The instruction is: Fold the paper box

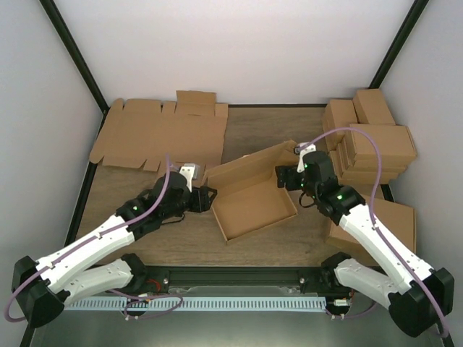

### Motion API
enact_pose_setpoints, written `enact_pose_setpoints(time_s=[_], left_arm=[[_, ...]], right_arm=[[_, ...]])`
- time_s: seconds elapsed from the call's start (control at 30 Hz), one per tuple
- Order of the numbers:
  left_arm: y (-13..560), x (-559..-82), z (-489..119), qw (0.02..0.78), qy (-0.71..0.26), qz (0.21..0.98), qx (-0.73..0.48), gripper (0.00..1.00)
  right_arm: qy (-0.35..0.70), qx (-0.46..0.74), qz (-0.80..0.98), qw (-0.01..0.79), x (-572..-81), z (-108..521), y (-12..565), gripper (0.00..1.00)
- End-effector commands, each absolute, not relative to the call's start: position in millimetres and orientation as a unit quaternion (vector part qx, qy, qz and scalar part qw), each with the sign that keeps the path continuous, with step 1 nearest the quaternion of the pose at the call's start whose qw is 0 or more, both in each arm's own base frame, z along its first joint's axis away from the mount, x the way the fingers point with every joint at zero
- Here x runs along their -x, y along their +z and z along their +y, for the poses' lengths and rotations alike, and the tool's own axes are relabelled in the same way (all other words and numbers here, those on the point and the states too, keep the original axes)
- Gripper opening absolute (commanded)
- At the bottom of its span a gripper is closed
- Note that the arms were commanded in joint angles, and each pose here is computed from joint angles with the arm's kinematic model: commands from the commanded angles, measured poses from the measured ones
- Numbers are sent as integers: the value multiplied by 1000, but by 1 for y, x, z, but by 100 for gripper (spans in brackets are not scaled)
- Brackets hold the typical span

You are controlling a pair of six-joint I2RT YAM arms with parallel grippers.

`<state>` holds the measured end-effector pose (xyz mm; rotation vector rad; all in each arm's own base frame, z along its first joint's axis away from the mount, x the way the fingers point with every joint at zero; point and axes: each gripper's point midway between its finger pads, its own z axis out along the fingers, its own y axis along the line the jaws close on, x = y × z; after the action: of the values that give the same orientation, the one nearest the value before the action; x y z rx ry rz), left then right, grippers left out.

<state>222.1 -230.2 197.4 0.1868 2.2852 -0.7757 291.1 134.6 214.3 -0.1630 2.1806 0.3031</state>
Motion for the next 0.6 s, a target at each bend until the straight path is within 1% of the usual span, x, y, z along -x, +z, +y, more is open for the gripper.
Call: enact_pose_setpoints(time_s=[0.0,0.1,0.13,0.17,0.3,0.47,0.57], left_arm=[[206,-230,-230,367,-302,878,-51,50],[210,-236,-227,377,-289,879,-43,16],[211,-237,-224,381,-280,880,-43,9],[213,-240,-221,386,-268,882,-42,4],[224,-246,-217,405,-236,881,-68,4],[230,-247,-216,413,-209,880,-108,4],[230,-250,-211,416,-187,883,-113,4]], right_arm=[[156,96,837,516,-308,134,261,95],[185,114,804,554,-304,129,274,97],[195,111,797,560,-302,125,276,97],[205,110,791,566,-302,122,280,96],[234,119,789,556,-298,124,280,96],[210,115,804,545,-306,120,276,92],[210,125,813,529,-310,123,272,86]])
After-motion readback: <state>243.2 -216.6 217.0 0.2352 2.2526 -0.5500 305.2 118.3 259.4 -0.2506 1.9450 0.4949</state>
